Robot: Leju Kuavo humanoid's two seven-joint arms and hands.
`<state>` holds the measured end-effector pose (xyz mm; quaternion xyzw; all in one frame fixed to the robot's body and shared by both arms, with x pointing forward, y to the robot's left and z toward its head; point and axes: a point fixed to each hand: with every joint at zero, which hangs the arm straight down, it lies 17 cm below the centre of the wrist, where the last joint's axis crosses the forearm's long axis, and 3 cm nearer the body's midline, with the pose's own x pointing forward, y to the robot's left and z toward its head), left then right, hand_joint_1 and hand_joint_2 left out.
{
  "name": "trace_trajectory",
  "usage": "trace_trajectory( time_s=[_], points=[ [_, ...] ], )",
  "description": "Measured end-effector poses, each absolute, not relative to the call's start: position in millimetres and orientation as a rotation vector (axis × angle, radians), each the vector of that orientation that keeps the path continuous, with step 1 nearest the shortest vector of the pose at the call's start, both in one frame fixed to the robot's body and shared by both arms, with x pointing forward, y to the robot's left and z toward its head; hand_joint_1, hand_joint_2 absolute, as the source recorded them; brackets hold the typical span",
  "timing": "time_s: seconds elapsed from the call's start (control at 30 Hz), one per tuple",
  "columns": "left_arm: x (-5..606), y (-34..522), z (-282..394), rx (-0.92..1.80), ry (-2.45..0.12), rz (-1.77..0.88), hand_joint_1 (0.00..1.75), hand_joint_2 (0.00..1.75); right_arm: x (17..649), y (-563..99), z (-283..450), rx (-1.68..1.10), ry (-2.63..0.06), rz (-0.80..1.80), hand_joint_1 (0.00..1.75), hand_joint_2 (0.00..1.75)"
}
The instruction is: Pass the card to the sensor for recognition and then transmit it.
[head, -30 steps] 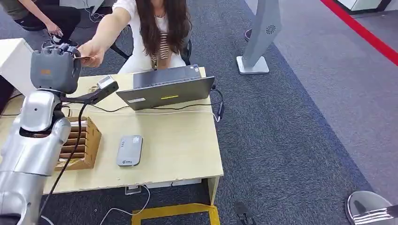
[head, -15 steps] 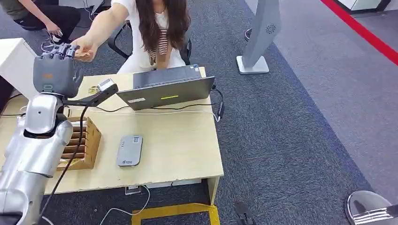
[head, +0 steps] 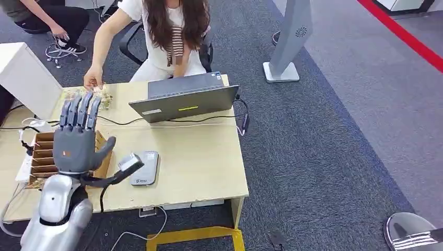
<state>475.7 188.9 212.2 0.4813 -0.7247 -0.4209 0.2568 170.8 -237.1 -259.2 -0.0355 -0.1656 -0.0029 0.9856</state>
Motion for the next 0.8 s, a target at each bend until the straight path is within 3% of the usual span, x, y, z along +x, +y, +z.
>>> trace_trajectory(
  time_s=[0.27,0.8],
  points=[
    [426.8,234.6,125.2,1.229,-1.800,-1.237,0.00,1.75,156.8,-250.3,-263.6,-0.088,-0.318,-0.039,0.00,0.00],
    [413.4,325.3,27.3,1.195,-1.435,-1.333,0.00,1.75,154.2,-260.0,-264.7,-0.100,-0.320,-0.026,0.00,0.00]
  ],
)
